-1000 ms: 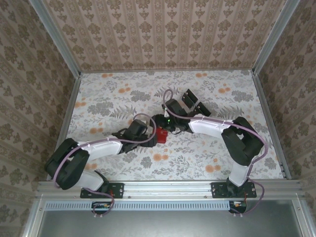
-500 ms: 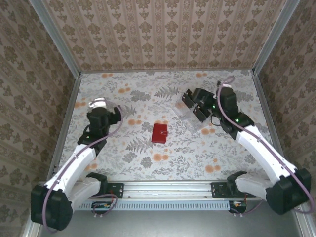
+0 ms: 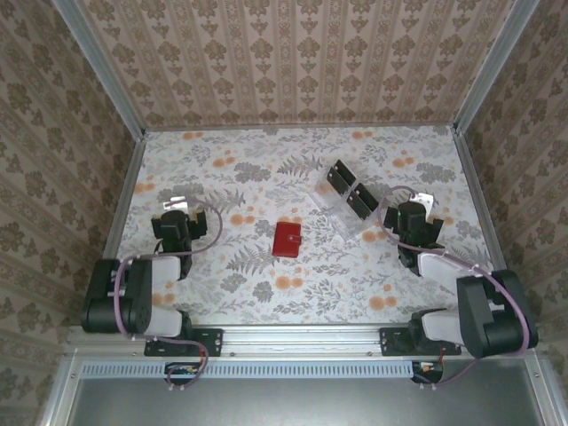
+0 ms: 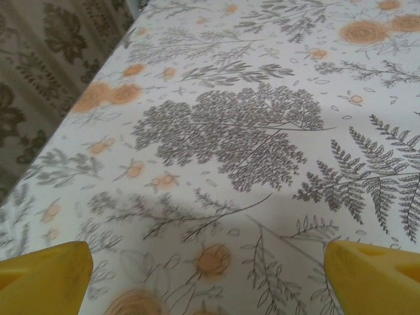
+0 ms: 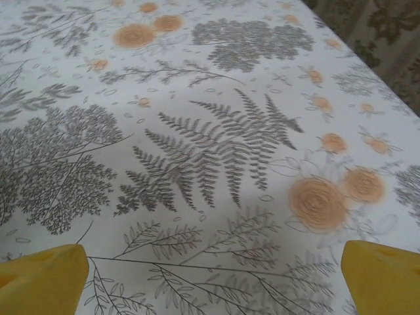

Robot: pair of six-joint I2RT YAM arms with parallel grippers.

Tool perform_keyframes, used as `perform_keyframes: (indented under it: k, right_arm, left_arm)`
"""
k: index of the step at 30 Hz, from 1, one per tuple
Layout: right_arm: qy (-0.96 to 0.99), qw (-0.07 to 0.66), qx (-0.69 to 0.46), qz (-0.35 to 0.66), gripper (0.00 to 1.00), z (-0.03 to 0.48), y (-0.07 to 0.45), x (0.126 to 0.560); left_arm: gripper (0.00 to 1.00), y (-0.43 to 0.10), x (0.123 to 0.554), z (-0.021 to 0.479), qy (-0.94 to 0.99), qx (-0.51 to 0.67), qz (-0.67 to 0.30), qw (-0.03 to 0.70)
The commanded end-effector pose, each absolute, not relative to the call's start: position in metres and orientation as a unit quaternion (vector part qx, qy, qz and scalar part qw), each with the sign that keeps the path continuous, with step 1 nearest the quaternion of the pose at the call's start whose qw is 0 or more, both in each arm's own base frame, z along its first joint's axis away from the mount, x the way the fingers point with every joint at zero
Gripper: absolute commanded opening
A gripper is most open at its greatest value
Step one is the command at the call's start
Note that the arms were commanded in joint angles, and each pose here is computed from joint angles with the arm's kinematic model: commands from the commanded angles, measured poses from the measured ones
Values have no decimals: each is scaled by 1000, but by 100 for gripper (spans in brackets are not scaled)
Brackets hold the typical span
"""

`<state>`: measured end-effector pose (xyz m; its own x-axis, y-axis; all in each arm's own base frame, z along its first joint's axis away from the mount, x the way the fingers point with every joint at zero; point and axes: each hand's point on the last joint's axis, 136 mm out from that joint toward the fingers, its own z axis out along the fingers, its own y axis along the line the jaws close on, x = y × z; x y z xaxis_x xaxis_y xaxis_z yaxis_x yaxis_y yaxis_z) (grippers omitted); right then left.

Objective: Put the credit cards into the card holder
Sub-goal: Reset both arms

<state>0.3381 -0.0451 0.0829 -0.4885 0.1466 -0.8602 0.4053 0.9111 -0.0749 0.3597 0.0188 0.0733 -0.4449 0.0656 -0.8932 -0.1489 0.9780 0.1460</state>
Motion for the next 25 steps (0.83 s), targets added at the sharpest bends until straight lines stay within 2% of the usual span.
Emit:
perform_keyframes:
  k: [1,6,8,10,25]
  right_arm:
    - [791,594,106,-103,100,134,-30,374]
    - [782,619,44,-65,99,108,-8,391]
    - [820,568,48,-48,97,97,-11,398]
    - [813,578,59,-42,100,100,-17,398]
    - [816,575,45,-33,100,99,-12,399]
  left_arm:
    - [100,9,386,102,796,4,82,600]
    - [100,2,399,95,819,26,53,571]
    - [100,2,400,95,817,28,48,574]
    - [100,1,400,95,819,27,46,571]
    - [100,1,400,94,819,28,46,571]
